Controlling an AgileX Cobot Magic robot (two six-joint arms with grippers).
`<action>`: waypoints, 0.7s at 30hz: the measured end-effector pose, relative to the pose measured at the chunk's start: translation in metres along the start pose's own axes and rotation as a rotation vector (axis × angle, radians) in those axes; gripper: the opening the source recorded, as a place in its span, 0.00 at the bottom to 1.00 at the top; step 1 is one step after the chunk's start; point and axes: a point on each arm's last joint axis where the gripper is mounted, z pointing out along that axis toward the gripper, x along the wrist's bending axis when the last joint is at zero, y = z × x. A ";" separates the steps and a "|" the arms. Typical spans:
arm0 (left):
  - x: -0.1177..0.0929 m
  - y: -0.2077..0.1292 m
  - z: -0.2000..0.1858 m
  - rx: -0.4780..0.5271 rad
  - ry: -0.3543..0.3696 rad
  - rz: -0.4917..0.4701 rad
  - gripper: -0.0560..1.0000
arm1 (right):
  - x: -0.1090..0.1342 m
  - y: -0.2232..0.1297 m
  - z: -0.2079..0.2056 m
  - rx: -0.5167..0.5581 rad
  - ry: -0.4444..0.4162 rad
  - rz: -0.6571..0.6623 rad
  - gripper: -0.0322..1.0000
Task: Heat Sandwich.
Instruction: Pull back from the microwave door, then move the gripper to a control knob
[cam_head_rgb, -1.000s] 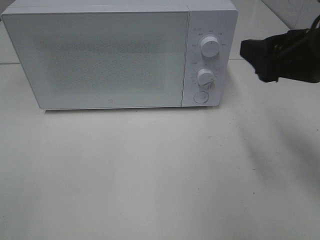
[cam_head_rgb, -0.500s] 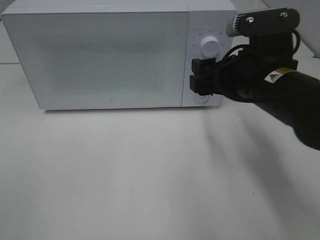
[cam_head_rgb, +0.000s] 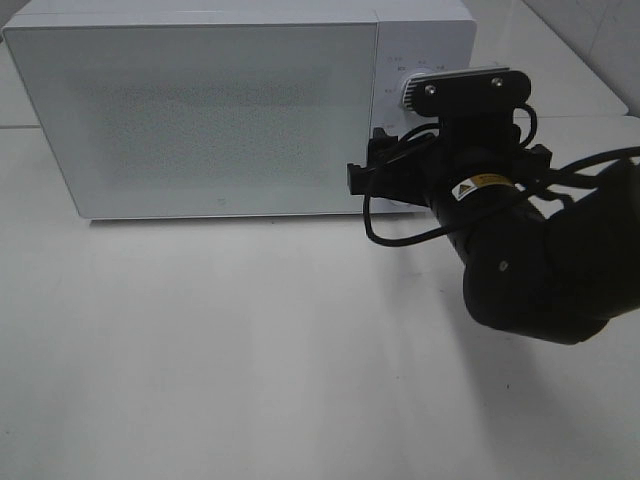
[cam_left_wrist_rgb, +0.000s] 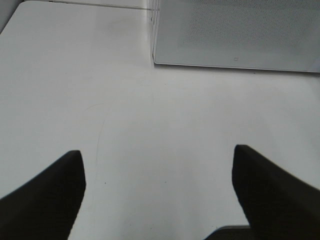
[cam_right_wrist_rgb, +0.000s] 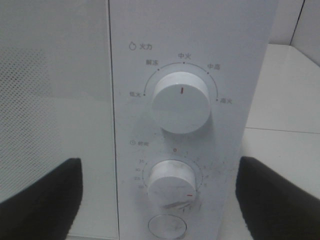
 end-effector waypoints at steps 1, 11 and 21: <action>0.000 0.000 0.000 0.000 0.000 0.000 0.77 | 0.001 -0.003 0.001 -0.007 0.000 0.002 0.82; 0.000 0.000 0.000 0.000 -0.001 0.000 0.77 | 0.004 -0.026 0.007 0.027 -0.007 -0.011 0.81; 0.000 0.000 0.000 0.000 -0.001 0.000 0.77 | 0.004 -0.027 0.007 0.029 -0.007 -0.001 0.74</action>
